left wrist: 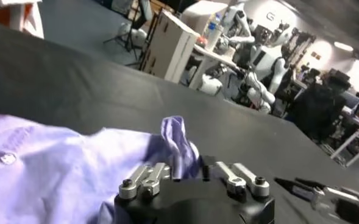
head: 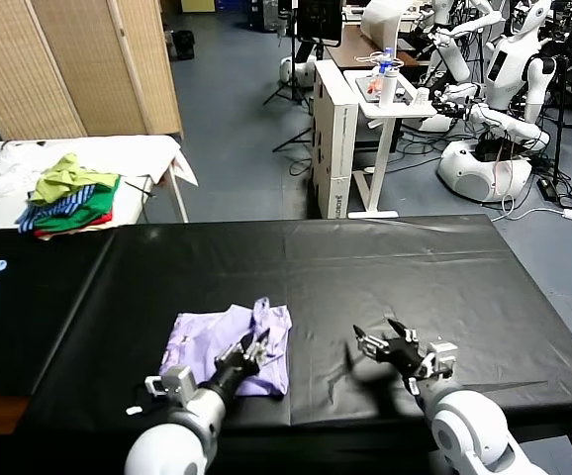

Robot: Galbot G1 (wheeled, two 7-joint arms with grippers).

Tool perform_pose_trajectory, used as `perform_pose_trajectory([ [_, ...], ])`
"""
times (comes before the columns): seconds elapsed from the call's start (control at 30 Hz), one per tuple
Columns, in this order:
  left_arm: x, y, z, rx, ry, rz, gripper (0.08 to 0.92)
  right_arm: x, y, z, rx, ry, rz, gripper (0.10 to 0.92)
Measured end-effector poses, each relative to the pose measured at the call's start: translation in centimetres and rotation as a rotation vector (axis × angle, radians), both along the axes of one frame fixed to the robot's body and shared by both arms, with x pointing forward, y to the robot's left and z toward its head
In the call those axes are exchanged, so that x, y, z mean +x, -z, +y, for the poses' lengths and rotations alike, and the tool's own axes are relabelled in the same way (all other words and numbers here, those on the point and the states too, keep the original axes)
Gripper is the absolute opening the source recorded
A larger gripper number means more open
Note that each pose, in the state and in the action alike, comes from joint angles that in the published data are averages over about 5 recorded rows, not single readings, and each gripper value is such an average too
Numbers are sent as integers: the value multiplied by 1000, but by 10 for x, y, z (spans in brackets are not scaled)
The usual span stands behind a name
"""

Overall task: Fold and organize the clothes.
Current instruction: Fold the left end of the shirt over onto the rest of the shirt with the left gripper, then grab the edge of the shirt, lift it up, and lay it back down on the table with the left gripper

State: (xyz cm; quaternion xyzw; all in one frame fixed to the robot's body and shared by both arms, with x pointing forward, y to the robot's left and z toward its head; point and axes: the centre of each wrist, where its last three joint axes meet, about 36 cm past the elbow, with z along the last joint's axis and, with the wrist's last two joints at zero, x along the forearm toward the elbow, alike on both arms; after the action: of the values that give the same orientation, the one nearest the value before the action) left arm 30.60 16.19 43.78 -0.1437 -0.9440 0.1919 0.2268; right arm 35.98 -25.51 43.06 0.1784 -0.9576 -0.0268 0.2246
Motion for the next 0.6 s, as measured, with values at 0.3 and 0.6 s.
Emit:
perform_pose_trajectory([
  [0.3, 3, -15, 7, 10, 24, -154, 905, 0, -14, 5, -27, -294, -121, 907],
  [0.6, 22, -14, 80, 286, 31, -261, 907, 0, -18, 24, -231, -629, -275, 907],
])
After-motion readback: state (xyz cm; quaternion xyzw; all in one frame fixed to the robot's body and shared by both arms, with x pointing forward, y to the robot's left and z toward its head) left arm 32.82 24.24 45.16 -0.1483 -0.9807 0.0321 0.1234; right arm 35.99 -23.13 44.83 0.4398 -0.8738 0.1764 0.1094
